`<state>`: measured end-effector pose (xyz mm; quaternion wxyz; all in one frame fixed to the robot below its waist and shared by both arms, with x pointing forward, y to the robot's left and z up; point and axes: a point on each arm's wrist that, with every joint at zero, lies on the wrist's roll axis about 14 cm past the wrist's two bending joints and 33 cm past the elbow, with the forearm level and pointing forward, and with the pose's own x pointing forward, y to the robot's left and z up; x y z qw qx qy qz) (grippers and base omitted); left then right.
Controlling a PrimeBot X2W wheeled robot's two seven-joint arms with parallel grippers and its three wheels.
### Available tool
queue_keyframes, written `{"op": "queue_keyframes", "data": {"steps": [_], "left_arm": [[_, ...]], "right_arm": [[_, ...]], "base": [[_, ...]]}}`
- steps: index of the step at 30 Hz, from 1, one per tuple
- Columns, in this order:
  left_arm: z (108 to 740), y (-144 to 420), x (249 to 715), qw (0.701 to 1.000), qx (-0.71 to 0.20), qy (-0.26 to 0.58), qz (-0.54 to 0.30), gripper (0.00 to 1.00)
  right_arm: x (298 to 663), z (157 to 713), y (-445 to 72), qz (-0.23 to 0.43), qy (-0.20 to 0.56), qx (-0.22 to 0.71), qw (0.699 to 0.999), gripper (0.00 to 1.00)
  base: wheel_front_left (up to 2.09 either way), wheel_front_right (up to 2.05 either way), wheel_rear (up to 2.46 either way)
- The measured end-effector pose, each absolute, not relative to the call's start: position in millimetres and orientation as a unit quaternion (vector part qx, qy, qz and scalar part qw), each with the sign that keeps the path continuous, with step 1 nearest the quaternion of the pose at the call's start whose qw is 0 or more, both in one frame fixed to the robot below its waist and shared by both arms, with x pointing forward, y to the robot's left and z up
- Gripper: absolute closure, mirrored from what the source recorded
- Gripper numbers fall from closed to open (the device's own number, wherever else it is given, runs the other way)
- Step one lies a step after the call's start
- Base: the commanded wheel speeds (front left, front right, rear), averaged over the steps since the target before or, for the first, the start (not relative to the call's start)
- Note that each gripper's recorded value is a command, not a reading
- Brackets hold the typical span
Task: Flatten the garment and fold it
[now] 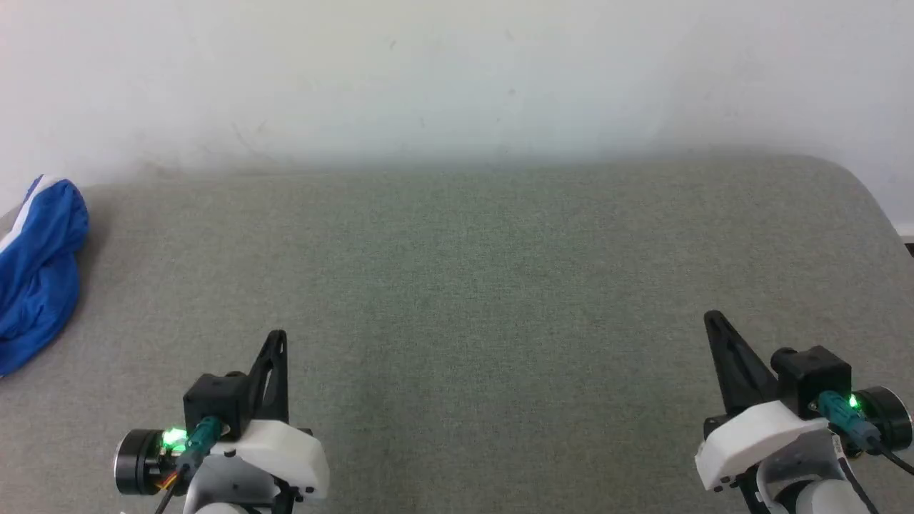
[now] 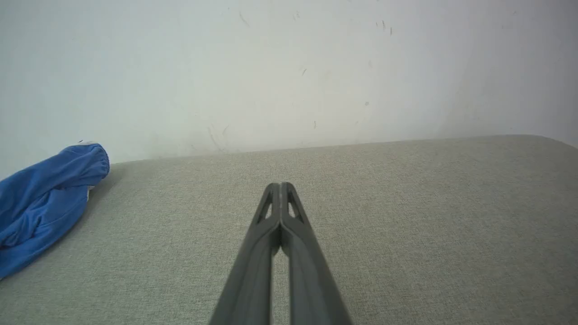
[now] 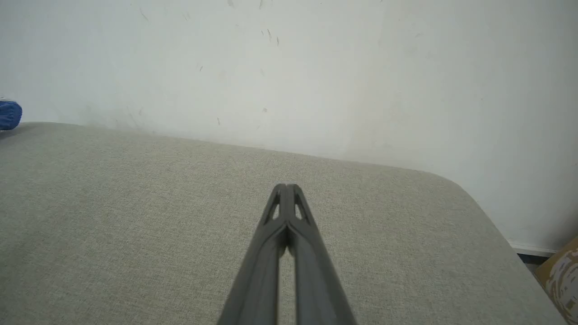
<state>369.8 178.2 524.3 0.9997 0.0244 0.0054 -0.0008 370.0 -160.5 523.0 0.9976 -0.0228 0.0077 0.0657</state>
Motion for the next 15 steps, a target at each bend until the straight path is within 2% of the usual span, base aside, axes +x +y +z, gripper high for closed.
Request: {"op": "queue_keyframes", "data": {"steps": [15], "left_arm": [[524.3, 178.2, 369.8, 1.000, 0.024, 0.005, -0.001, 1.00]], "right_arm": [[370.0, 523.0, -160.5, 0.066, 0.008, -0.023, 0.998, 1.00]], "base": [[0.00, 0.00, 0.00]]}}
